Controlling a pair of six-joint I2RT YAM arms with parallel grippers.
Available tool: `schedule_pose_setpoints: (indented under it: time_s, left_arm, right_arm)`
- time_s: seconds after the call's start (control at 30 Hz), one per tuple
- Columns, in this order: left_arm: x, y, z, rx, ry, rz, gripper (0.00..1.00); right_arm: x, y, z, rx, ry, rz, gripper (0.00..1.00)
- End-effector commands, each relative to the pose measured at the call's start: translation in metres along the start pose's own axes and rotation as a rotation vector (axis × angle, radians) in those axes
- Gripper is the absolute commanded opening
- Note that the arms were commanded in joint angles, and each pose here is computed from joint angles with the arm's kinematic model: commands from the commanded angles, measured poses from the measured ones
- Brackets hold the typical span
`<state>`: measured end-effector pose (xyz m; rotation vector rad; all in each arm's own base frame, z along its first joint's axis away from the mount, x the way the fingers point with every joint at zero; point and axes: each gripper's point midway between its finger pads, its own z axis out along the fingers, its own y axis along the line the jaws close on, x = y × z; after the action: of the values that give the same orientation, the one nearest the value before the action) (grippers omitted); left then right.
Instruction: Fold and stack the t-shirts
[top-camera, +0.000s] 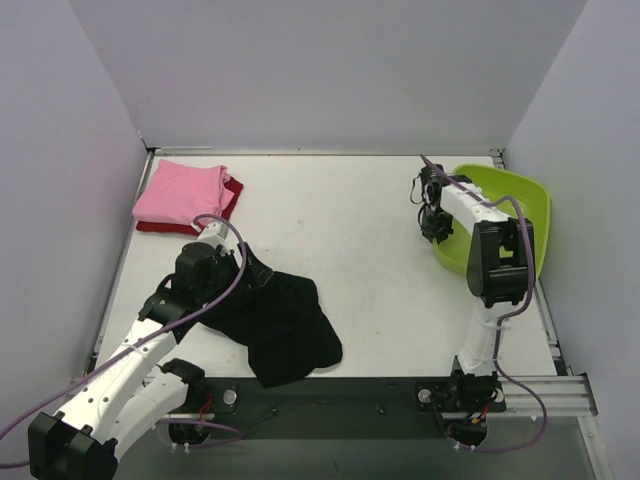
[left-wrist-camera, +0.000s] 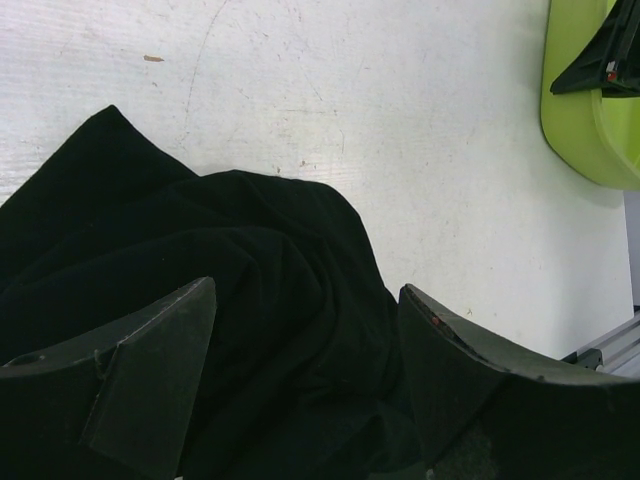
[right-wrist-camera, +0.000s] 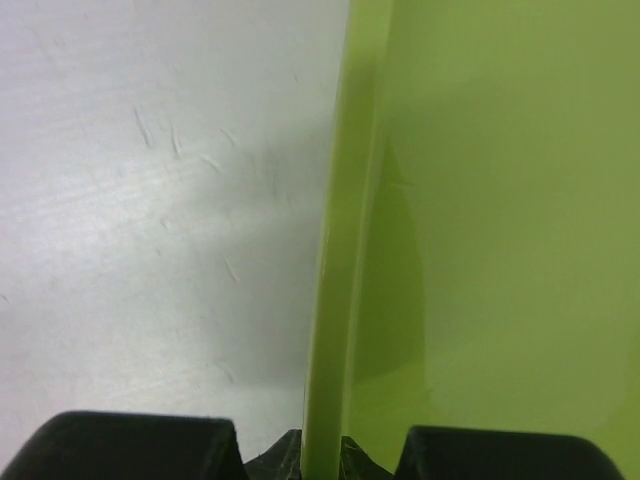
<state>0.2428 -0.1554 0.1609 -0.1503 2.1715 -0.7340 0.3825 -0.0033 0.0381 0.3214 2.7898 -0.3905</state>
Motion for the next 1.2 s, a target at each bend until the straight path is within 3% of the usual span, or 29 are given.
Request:
schedule_pose_setpoints:
  time_s: [0.0, 0.23, 0.6, 0.87, 1.1, 1.17]
  left_arm:
    - [-0.014, -0.01, 0.0, 0.026, -0.046, 0.013, 0.82]
    - [-0.011, -0.006, 0.004, 0.007, -0.028, 0.01, 0.82]
    - [0.0, 0.005, 0.006, -0.044, 0.002, -0.013, 0.82]
    - [0.002, 0.003, 0.009, -0.046, 0.007, 0.005, 0.82]
    - [0.008, 0.007, 0.016, -0.06, 0.03, 0.014, 0.82]
    - [0.01, 0.008, 0.018, -0.064, 0.038, 0.019, 0.82]
  right_arm:
    - [-0.025, -0.002, 0.012, 0.028, -0.003, 0.0, 0.0]
    - [-0.069, 0.014, 0.019, -0.047, -0.028, -0.068, 0.0]
    - [-0.101, 0.022, 0.028, -0.16, -0.066, -0.264, 0.0]
    - [-0.117, 0.005, 0.049, -0.116, -0.054, -0.411, 0.0]
    - [-0.127, 0.004, 0.059, -0.125, -0.065, -0.431, 0.0]
    - [-0.135, -0.018, 0.061, -0.074, -0.07, -0.392, 0.0]
